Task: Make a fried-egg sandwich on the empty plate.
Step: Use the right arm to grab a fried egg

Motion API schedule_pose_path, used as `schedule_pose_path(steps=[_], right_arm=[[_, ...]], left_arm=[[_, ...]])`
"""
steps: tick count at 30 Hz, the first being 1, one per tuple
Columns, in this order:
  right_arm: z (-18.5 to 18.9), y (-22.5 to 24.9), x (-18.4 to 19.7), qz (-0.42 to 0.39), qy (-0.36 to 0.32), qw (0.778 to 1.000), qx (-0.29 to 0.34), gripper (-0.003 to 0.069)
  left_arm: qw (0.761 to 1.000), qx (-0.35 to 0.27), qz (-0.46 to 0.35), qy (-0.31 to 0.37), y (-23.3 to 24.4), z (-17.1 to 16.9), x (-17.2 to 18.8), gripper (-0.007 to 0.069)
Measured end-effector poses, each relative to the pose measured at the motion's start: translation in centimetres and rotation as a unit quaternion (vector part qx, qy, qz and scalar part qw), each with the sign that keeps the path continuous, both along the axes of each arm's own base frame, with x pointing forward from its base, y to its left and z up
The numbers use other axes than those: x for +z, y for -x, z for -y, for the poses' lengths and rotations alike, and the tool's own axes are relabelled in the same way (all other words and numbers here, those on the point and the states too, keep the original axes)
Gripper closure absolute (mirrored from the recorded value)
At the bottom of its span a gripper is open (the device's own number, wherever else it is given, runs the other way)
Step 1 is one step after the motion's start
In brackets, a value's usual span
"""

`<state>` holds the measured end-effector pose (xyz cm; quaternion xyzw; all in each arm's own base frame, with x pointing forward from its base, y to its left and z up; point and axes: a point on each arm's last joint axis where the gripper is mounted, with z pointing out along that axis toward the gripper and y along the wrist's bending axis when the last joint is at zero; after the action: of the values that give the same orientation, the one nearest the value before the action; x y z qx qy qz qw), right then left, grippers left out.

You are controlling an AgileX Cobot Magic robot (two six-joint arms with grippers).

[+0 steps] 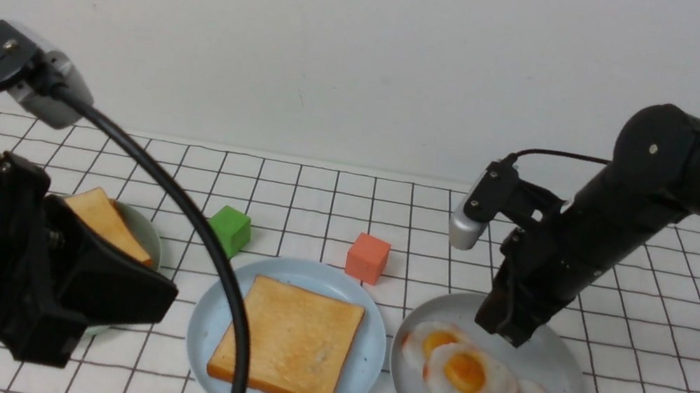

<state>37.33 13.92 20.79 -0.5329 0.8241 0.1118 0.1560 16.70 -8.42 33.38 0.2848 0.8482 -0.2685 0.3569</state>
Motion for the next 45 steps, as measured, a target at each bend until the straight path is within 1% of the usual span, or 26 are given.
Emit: schedule_pose_path(steps=[4,6,7,8,11,15,18,20,24,25,27,29,30,32,33,35,40,42,45], right_arm=[[-0.2,0.4,-0.1,-0.020,0.003,1.000,0.005,0.0648],[-0.6,0.8,-0.1,-0.031,0.004,0.999,0.008,0.0627],[-1.1,1.1,-0.1,-0.038,0.008,0.999,0.009,0.0589],[-1.2,1.1,-0.1,-0.039,0.010,0.999,0.008,0.0589],[-2.2,1.6,-0.3,-0.042,0.034,0.998,-0.018,0.0449],[-2.5,1.6,-0.3,-0.066,0.026,0.990,-0.120,0.0272],[-2.4,2.0,-0.3,-0.096,0.030,0.985,-0.142,0.0196],[-2.4,2.2,-0.4,-0.111,0.035,0.982,-0.149,0.0167],[-2.2,2.0,-0.3,-0.110,0.026,0.980,-0.163,0.0162],[-2.2,1.8,-0.2,-0.102,0.019,0.980,-0.167,0.0163],[-2.3,1.4,-0.1,-0.072,0.012,0.985,-0.154,0.0167],[-2.2,0.8,-0.1,-0.026,0.020,0.994,-0.103,0.0179],[-2.1,0.7,-0.1,-0.004,0.032,0.998,-0.059,0.0188],[-2.0,0.5,-0.3,0.023,0.055,0.998,0.011,0.0218],[-1.9,0.4,-0.4,0.031,0.063,0.997,0.036,0.0234],[-1.9,0.4,-0.5,0.040,0.071,0.994,0.067,0.0267],[-1.8,0.2,-0.9,0.045,0.082,0.992,0.085,0.0354],[-1.8,0.2,-1.3,0.041,0.084,0.992,0.087,0.0377],[-1.8,-0.1,-2.0,0.038,0.089,0.992,0.083,0.0390]], left_arm=[[1.000,-0.002,-0.002,-0.001,0.0,0.0,0.0,0.0576],[1.000,-0.002,-0.001,-0.001,0.0,0.0,0.0,0.0575],[1.000,-0.002,-0.002,-0.001,0.0,0.0,0.0,0.0574],[1.000,-0.002,-0.002,-0.001,0.1,0.0,0.0,0.0573],[1.000,-0.003,-0.003,-0.002,0.1,0.0,0.0,0.0568],[1.000,-0.005,-0.005,-0.002,0.1,0.0,-0.1,0.0560],[1.000,-0.005,-0.006,-0.002,0.1,0.0,-0.1,0.0557],[1.000,-0.006,-0.006,-0.002,0.1,0.0,-0.1,0.0555],[1.000,-0.006,-0.007,-0.002,0.2,0.0,-0.1,0.0555],[1.000,-0.006,-0.007,-0.002,0.2,0.0,-0.1,0.0555],[1.000,-0.006,-0.007,-0.002,0.2,0.0,-0.1,0.0554],[1.000,-0.006,-0.007,-0.002,0.2,0.0,-0.1,0.0553],[1.000,-0.007,-0.008,-0.002,0.2,0.0,-0.1,0.0552],[1.000,-0.010,-0.011,-0.003,0.2,0.1,-0.1,0.0551],[1.000,-0.012,-0.013,-0.003,0.3,0.1,-0.1,0.0551],[1.000,-0.015,-0.015,-0.003,0.3,0.1,-0.2,0.0551],[1.000,-0.015,-0.016,-0.003,0.4,0.1,-0.2,0.0545],[1.000,-0.016,-0.016,-0.003,0.4,0.1,-0.2,0.0542],[1.000,-0.015,-0.016,-0.003,0.4,0.1,-0.2,0.0535]])
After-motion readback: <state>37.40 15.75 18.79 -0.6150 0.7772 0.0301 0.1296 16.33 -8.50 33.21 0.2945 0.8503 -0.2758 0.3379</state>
